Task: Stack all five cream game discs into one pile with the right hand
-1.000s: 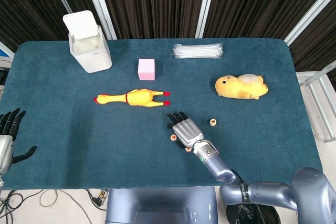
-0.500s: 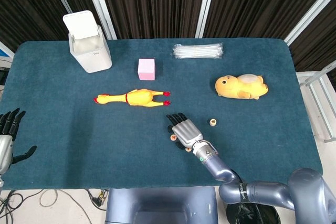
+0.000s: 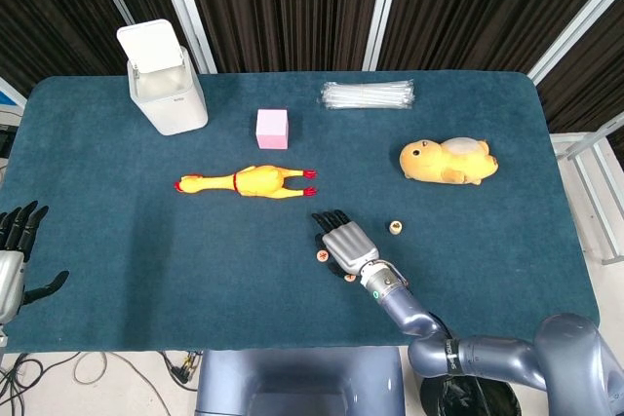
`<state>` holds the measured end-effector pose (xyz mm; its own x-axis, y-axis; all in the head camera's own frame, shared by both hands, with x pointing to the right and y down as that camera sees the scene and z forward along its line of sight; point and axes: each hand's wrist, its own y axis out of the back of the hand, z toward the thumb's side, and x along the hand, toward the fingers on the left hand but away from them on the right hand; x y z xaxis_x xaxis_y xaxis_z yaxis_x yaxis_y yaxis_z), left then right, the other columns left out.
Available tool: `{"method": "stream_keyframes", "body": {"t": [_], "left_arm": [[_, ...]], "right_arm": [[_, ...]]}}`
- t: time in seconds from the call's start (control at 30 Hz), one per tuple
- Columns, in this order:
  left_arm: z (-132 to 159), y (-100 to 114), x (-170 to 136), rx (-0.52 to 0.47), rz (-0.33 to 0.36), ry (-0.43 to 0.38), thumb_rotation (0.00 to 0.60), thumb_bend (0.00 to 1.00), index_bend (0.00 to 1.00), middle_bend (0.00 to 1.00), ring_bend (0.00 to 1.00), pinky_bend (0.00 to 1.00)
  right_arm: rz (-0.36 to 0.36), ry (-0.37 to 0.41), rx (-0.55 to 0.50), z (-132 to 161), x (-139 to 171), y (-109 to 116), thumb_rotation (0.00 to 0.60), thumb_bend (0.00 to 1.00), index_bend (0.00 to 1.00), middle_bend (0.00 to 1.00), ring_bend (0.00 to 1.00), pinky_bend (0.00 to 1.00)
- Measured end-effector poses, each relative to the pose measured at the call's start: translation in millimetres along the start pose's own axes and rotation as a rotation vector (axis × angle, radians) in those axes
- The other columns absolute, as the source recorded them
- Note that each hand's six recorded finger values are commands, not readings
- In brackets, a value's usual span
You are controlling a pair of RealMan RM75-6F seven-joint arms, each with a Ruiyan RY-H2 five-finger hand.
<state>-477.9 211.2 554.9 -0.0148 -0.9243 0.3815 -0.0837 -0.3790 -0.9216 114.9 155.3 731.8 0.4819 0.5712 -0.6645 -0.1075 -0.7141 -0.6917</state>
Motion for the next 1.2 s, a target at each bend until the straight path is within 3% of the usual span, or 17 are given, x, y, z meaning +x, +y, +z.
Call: {"method": "stream_keyframes", "body": {"t": [1.2], "left_arm": [[-0.4, -0.4, 0.4, -0.001, -0.003, 0.002, 0.600, 0.17, 0.05, 0.00, 0.00, 0.06]], "right_arm": [[0.012, 0.015, 0.005, 2.3, 2.4, -0.8, 0.600, 0.46, 0.50, 0.00, 0.00, 0.09]]}}
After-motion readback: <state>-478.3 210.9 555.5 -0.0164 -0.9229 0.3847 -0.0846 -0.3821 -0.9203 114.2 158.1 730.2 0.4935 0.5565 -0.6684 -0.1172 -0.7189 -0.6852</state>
